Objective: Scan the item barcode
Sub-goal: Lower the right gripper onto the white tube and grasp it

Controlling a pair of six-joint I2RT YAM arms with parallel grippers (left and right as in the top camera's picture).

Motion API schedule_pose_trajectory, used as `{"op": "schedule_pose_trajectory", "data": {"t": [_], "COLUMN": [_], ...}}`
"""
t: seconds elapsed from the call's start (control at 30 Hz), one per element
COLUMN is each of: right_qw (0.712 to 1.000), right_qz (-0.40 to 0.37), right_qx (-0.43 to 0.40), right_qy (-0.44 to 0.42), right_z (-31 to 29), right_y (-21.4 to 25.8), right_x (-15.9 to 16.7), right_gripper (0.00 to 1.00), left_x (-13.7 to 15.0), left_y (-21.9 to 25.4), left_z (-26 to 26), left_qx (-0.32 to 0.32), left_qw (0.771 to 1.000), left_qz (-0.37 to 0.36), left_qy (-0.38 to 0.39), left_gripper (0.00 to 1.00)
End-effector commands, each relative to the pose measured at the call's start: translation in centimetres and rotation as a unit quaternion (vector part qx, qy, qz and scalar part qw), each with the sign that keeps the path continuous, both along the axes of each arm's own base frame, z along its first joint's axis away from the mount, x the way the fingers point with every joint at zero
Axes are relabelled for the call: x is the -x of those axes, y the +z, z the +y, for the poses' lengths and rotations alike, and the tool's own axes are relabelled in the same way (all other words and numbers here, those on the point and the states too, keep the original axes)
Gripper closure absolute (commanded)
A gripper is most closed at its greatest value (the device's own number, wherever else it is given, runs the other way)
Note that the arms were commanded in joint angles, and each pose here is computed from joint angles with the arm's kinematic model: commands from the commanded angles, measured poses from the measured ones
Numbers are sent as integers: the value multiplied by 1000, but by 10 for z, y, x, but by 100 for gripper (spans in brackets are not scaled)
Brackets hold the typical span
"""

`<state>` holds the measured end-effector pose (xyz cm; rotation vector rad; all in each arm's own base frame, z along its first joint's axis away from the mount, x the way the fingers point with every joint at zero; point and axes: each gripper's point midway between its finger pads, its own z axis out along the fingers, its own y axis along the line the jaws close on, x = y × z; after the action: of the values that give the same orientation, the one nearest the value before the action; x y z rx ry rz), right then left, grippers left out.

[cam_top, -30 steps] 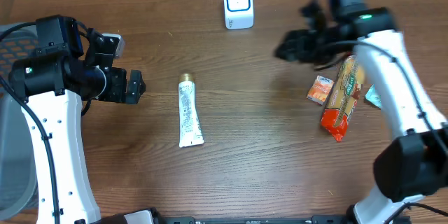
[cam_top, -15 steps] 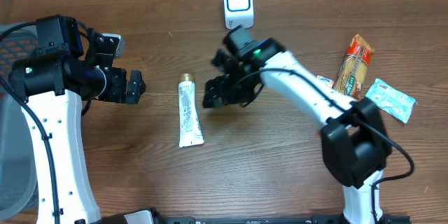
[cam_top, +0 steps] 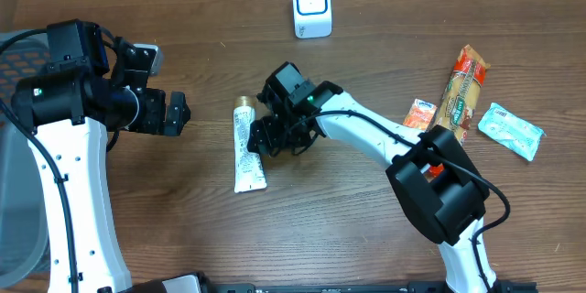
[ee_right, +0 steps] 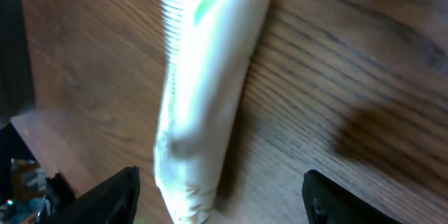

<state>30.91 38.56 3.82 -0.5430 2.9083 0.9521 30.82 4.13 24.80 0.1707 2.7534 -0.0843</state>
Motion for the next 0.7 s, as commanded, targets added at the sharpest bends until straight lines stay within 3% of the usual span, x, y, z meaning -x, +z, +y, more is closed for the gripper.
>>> {"op": "schedule_pose_trajectory", "data": {"t": [0.0,0.27,0.5,0.67], "right_qw": [999,997,996,996], "right_qz": [34,56,56,47], "right_qx": [-15,-22,-6,7], "right_qy": [-5,-38,-71,-80], "right_z": [1,8,6,15], "right_y": [-15,-36,-40,-59], "right_x": [13,28,23,30], "right_gripper": [24,24,38,38], "left_x": [0,0,0,0], "left_y": [5,5,5,5], "left_z": [-2,-2,-2,-2], "left_qx": [3,3,3,3], "left_qw": [1000,1000,1000,1000], "left_qz": [-10,-10,-10,-10], "left_qy": [-3,-3,-3,-3], "left_gripper": [0,0,0,0]}}
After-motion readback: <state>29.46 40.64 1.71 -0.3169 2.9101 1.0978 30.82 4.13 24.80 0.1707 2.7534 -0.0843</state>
